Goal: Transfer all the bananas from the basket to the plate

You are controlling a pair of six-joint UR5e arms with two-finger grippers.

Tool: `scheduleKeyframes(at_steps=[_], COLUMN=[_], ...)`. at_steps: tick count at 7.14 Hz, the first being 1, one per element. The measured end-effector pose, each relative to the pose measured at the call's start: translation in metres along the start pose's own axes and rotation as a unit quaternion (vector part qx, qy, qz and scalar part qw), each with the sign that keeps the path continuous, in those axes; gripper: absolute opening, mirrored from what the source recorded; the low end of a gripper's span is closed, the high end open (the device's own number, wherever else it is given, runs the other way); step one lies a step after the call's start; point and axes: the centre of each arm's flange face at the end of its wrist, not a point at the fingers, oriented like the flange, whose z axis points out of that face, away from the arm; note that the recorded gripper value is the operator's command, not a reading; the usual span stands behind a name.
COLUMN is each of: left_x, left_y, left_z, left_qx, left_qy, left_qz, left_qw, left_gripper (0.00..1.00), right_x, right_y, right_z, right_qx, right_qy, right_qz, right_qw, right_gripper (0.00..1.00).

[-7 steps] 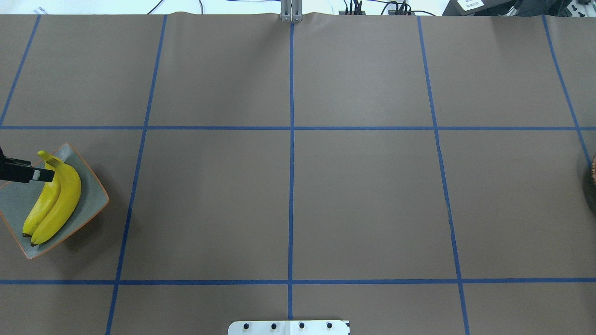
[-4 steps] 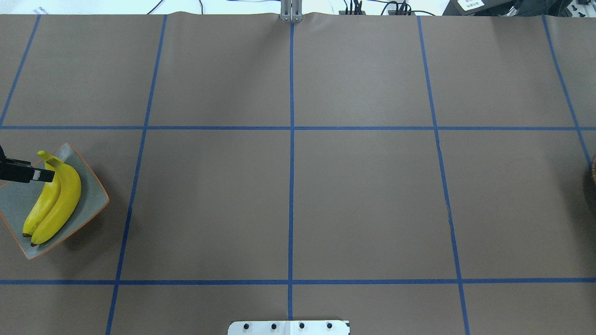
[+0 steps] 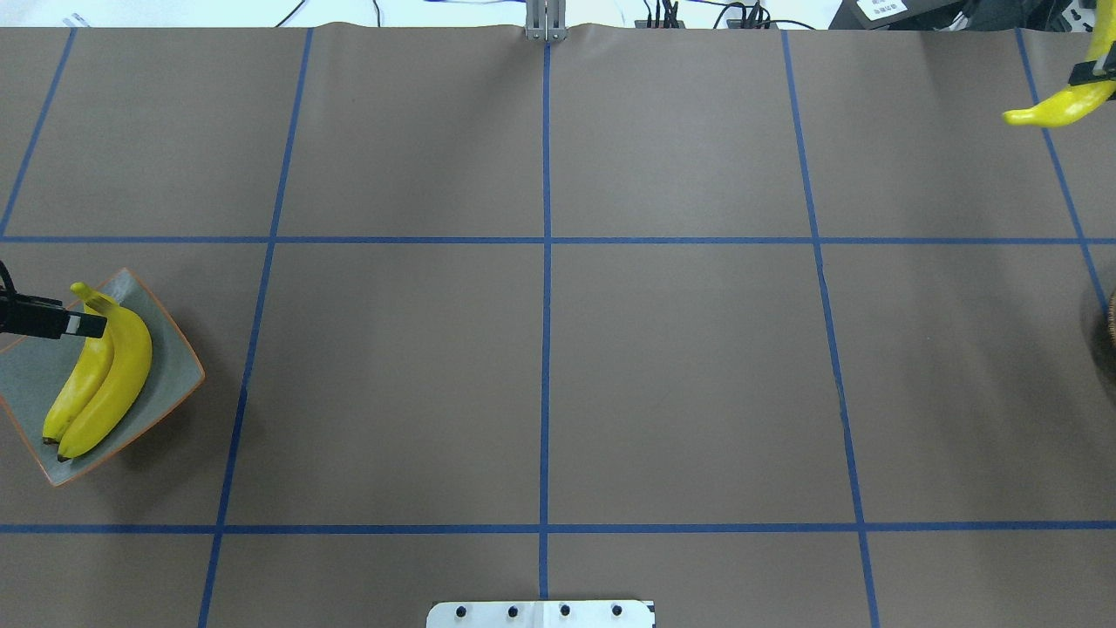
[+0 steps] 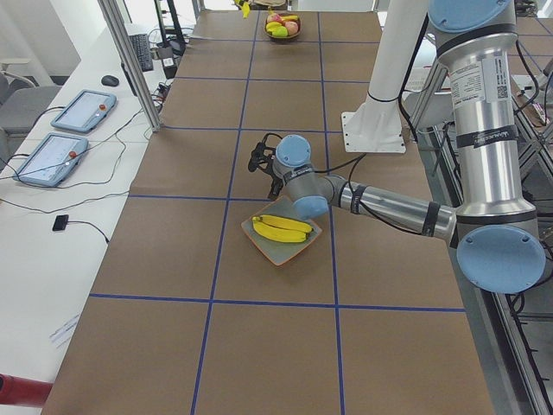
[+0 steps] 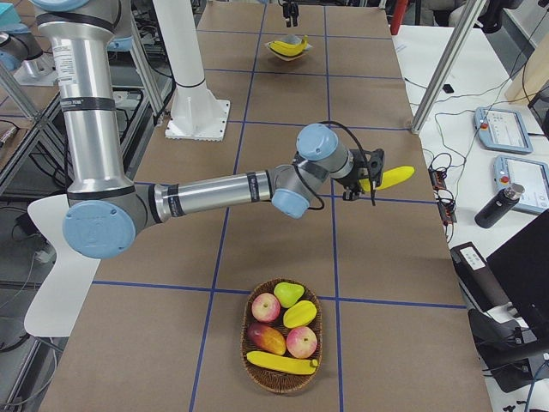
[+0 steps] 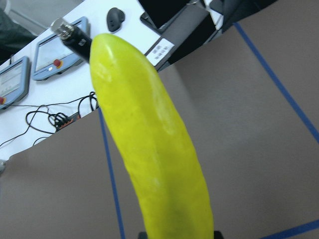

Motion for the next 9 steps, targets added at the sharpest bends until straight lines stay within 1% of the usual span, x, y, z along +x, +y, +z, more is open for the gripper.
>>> scheduleKeyframes(at_steps=[1,2,3,4,5,6,7,8,9], left_x=[0.004,0.012,0.025,0.046,0.072,0.1,0.126,0.146,0.161], left_y=[-0.005,-0.013,-0.027,-0.048,-0.073,-0.099,-0.123,-0.141,-0.152], left_z=[0.001,0.001,0.003,0.004,0.006,0.006,0.006,0.008,0.014], left_qx=[0.003,0.008,0.017,0.029,0.042,0.053,0.061,0.071,0.083], left_qy=[0.003,0.009,0.019,0.034,0.053,0.076,0.096,0.11,0.118], left_qz=[0.004,0.011,0.024,0.033,0.017,-0.016,-0.056,-0.098,-0.143], left_qw=[1.0,0.9999,0.9994,0.9985,0.9976,0.9956,0.9919,0.9865,0.9792], left_gripper=[1.0,1.0,1.0,1.0,1.0,1.0,1.0,1.0,1.0], right_x=[-0.055,-0.106,-0.147,-0.183,-0.213,-0.237,-0.26,-0.289,-0.32], right_y=[-0.001,0.007,0.023,0.041,0.054,0.071,0.097,0.127,0.154], right_z=[0.018,0.039,0.063,0.087,0.104,0.118,0.128,0.134,0.136], right_qx=[-0.004,-0.008,-0.017,-0.031,-0.048,-0.064,-0.071,-0.07,-0.065], right_qy=[-0.03,-0.055,-0.071,-0.075,-0.064,-0.048,-0.03,-0.007,0.019], right_qz=[-0.04,-0.069,-0.091,-0.101,-0.101,-0.099,-0.1,-0.105,-0.112], right_qw=[0.9988,0.996,0.9932,0.9916,0.9917,0.9919,0.9919,0.9919,0.9914], right_gripper=[0.0,0.0,0.0,0.0,0.0,0.0,0.0,0.0,0.0])
